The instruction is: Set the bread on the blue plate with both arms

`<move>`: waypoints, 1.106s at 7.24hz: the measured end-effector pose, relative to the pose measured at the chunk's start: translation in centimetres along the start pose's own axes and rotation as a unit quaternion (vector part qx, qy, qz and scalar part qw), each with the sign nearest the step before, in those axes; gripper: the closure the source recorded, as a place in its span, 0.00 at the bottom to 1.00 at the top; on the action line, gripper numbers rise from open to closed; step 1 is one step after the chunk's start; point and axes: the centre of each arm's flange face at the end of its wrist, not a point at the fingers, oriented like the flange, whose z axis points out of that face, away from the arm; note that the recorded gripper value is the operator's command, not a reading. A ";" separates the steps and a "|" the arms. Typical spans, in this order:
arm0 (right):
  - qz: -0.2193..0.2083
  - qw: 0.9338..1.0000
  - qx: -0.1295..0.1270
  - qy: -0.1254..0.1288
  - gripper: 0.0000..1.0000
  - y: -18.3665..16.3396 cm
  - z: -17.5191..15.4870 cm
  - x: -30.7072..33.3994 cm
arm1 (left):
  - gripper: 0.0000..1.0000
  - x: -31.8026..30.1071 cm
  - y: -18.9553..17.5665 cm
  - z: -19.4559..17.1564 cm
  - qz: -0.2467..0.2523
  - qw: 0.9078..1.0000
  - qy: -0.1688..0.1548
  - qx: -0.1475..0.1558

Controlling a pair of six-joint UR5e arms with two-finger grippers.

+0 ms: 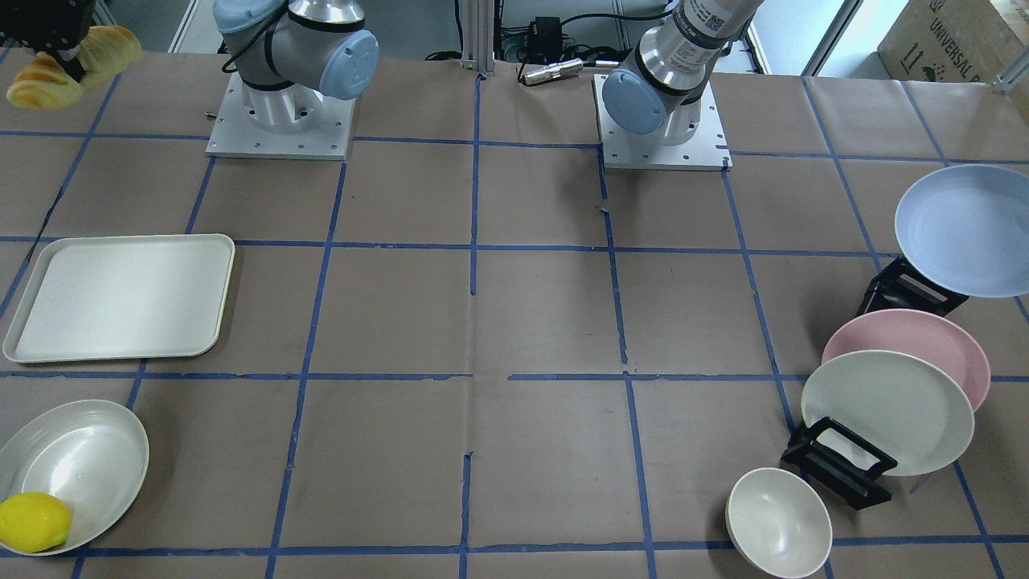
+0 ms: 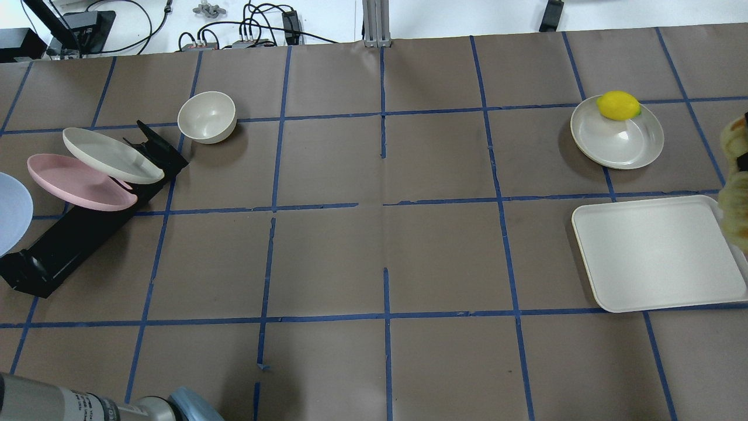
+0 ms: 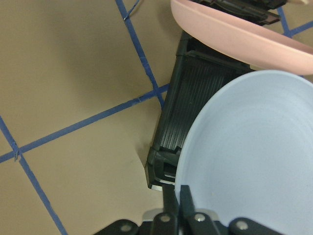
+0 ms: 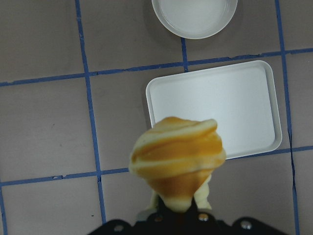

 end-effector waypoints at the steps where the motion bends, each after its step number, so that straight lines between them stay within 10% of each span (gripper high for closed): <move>1: 0.002 1.000 -0.004 -0.007 0.89 -0.7 -0.8 0.0 | 0.97 2.2 0.0 -2.3 0.003 1.000 -0.006 0.001; 8: -0.082 0.994 -0.055 -0.047 0.89 -6.0 2.1 -11.7 | 0.96 25.2 -18.7 0.3 0.042 0.998 0.024 -0.028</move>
